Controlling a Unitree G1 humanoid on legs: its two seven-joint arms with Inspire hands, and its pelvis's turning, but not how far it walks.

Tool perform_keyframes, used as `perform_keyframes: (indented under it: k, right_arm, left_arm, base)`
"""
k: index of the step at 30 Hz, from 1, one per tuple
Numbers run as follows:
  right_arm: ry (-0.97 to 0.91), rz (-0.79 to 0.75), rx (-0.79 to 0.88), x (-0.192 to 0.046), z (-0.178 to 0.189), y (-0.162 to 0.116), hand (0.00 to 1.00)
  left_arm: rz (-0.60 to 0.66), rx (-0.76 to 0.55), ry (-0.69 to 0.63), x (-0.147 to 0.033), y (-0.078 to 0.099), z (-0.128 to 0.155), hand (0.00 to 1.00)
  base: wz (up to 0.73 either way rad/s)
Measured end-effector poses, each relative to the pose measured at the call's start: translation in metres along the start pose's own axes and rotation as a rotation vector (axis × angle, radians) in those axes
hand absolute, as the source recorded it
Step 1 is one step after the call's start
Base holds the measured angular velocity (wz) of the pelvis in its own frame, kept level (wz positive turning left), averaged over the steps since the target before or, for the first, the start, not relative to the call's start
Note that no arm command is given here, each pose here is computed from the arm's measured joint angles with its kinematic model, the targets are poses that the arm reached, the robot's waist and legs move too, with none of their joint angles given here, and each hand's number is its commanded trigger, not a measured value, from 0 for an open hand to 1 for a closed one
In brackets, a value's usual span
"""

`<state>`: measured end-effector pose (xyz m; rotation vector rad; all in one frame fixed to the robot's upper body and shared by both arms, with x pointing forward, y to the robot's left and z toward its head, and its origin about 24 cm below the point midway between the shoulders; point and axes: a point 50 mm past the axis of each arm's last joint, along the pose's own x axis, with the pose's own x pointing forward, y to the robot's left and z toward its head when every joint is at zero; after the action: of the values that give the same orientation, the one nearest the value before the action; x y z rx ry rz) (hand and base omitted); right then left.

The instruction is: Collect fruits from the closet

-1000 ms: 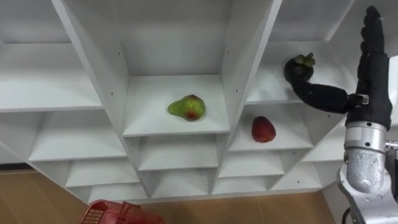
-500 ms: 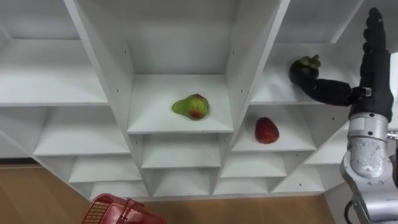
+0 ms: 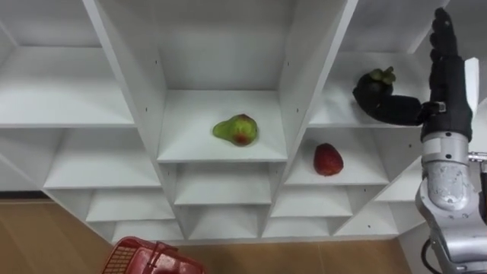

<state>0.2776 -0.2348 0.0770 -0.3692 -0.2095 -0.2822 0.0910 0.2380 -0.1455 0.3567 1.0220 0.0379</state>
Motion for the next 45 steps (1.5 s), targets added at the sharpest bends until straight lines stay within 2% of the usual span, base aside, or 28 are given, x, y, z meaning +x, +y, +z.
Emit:
perform_keyframes:
  k: [22,27,45]
  right_arm:
    - [0.125,0.068,-0.015,0.005,-0.018,0.001,0.0]
    - [0.248,0.083,-0.013,0.006,-0.041,-0.001,0.0]
    - [0.356,0.147,-0.019,0.004,-0.065,-0.007,0.02]
  left_arm:
    - [-0.018,-0.042,0.036,-0.001,0.001,-0.004,1.0]
    - [-0.019,-0.041,0.059,-0.001,0.002,-0.007,1.0]
    - [0.001,-0.071,0.114,-0.004,0.006,-0.017,1.0]
  base:
    - [0.0]
    - [0.01]
    - [0.06]
